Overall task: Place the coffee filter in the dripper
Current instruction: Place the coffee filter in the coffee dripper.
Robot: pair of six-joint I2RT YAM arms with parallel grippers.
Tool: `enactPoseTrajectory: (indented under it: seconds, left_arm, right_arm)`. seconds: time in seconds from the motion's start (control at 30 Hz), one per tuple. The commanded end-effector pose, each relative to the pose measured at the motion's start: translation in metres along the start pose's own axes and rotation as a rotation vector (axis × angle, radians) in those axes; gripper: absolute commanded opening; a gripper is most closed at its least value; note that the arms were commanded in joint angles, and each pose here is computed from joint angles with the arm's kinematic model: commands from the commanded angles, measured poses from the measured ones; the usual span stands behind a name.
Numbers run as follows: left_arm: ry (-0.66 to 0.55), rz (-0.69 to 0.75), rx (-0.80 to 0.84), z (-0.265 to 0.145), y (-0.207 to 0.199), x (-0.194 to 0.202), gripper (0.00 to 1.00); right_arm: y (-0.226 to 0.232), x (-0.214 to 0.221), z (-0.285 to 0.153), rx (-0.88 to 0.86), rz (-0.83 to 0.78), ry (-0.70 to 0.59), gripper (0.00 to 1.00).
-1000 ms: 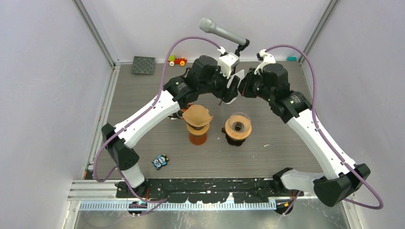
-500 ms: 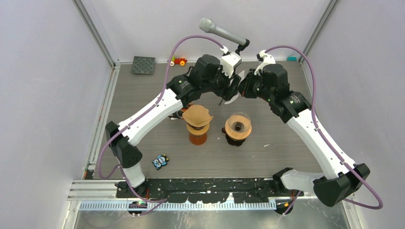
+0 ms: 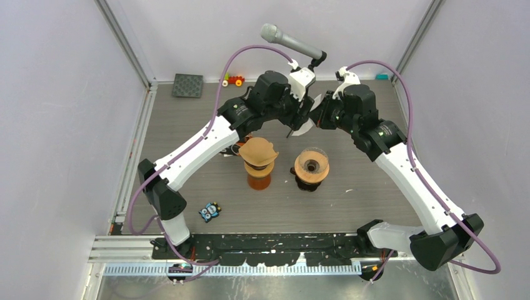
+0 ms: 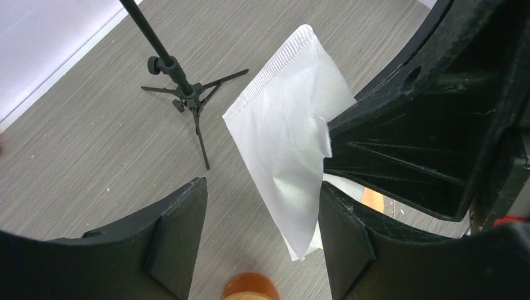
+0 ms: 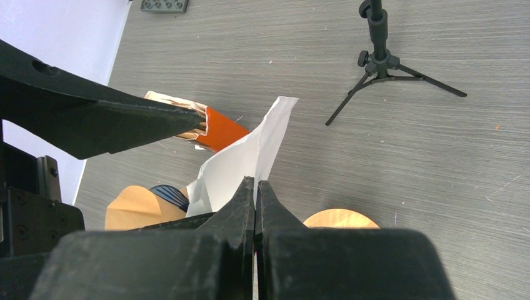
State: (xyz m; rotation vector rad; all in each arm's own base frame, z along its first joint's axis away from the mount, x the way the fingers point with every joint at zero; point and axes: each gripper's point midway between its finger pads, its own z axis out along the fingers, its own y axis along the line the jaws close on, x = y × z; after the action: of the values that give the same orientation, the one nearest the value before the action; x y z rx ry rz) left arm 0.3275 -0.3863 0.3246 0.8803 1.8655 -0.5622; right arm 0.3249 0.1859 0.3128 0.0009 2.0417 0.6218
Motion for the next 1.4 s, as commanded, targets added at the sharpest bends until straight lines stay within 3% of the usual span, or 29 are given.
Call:
enactPoseTrajectory:
  seconds: [0.0,0.77,1.2,1.37]
  left_arm:
    - [-0.066,0.032,-0.042,-0.013,0.007,-0.024,0.67]
    - [-0.087,0.134,-0.083,-0.012,0.017,-0.035,0.69]
    - [-0.061,0.122,-0.03,0.001,0.008,-0.026,0.59]
    - [-0.063,0.116,-0.028,0.002,0.007,-0.026,0.48]
  right_arm:
    - [0.003,-0.011,-0.001,-0.012,-0.011,-0.043,0.0]
    - [0.008,-0.005,0.0,-0.045,-0.027,-0.008,0.0]
    - [0.012,-0.005,-0.004,-0.071,-0.027,-0.011,0.0]
    - [0.009,-0.005,-0.003,-0.056,-0.037,-0.015,0.0]
